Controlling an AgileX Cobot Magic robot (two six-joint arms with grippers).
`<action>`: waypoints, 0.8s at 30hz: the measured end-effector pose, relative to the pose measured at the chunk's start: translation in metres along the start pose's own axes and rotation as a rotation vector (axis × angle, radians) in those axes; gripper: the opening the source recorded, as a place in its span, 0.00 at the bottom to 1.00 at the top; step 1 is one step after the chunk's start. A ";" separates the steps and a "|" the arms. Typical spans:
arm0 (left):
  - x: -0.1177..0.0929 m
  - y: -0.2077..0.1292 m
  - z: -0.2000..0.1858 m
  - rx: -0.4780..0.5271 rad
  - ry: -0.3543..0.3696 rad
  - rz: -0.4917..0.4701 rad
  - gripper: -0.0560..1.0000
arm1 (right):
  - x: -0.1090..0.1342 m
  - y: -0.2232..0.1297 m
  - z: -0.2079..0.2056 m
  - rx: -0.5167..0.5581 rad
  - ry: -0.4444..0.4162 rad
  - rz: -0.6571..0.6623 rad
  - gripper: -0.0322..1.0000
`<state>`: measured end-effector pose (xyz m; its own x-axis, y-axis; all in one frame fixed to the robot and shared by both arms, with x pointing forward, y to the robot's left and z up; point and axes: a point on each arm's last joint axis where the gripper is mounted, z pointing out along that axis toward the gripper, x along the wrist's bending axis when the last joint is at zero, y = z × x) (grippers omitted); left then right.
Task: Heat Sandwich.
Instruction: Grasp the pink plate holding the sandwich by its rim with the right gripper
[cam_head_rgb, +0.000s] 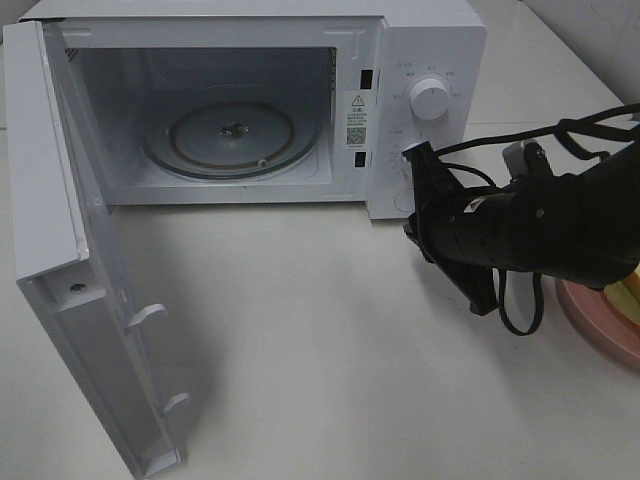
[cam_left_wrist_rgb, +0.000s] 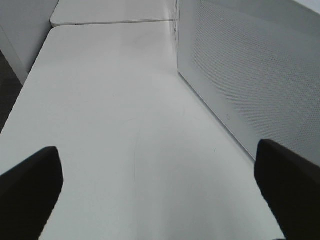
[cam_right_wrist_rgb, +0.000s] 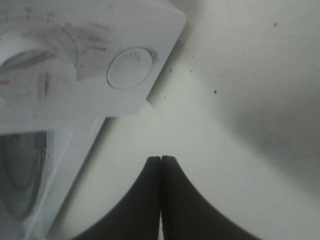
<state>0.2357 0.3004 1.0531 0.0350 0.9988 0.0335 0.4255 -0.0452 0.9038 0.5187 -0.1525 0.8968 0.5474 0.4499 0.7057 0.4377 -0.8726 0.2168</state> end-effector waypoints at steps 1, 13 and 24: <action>0.000 0.000 0.000 0.000 0.000 0.000 0.99 | 0.000 0.000 0.000 0.000 0.000 0.000 0.04; 0.000 0.000 0.000 0.000 0.000 0.000 0.99 | 0.002 -0.014 -0.036 0.288 -0.092 -0.493 0.06; 0.000 0.000 0.000 0.000 0.000 0.000 0.99 | 0.001 -0.022 -0.072 0.567 -0.049 -1.081 0.09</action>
<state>0.2357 0.3004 1.0531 0.0350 0.9988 0.0335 0.4255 -0.0452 0.9038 0.4578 -0.1465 0.9414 -0.2705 0.9095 0.3156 0.9264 0.1568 0.3424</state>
